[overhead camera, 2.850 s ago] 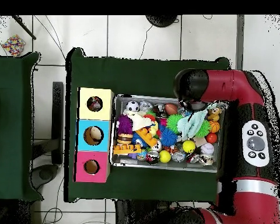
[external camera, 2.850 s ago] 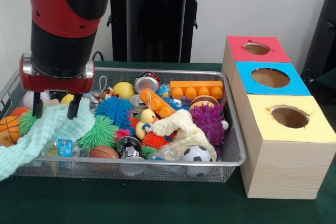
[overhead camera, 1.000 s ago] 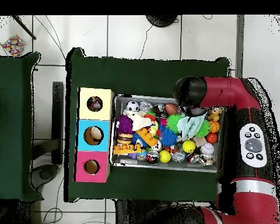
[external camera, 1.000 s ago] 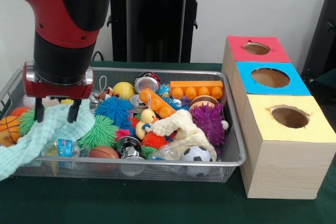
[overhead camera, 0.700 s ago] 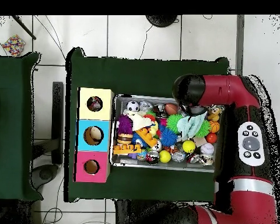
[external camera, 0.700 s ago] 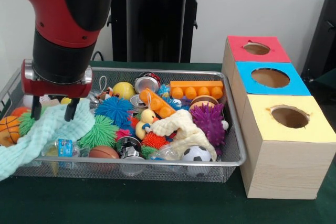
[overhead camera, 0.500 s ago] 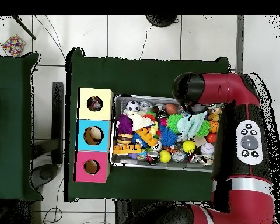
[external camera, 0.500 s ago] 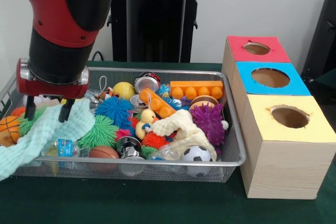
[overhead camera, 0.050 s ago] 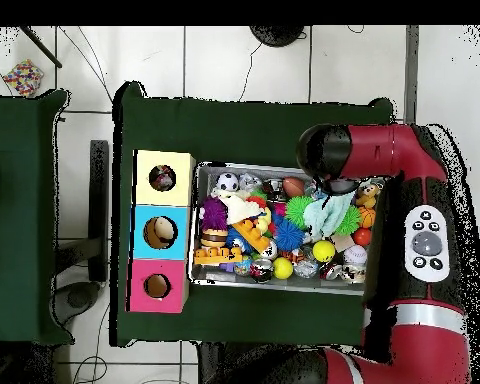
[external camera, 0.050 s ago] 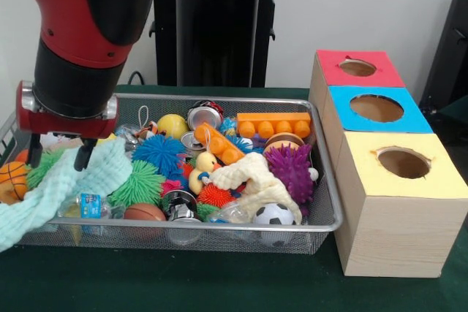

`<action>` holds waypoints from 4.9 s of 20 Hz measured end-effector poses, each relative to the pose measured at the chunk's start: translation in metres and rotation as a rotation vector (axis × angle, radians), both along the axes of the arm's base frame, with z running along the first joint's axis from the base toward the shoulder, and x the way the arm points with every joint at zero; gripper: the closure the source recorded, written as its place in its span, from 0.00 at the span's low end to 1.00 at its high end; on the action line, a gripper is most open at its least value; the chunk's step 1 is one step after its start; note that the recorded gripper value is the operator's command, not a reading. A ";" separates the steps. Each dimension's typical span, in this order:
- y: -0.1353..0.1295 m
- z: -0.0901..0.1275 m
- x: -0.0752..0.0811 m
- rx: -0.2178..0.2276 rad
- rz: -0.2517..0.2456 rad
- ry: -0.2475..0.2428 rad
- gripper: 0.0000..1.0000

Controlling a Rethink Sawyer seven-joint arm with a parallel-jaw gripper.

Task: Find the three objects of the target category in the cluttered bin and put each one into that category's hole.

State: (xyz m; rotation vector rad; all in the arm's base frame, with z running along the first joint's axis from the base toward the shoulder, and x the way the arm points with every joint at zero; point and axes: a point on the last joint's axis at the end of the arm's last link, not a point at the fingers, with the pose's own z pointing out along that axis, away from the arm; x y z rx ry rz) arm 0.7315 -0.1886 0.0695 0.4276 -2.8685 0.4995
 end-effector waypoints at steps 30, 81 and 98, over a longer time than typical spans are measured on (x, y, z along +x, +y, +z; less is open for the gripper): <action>0.000 -0.047 -0.011 0.015 -0.010 0.058 0.00; -0.043 -0.044 -0.011 -0.048 -0.088 0.100 1.00; -0.027 0.030 -0.001 0.078 -0.163 0.018 1.00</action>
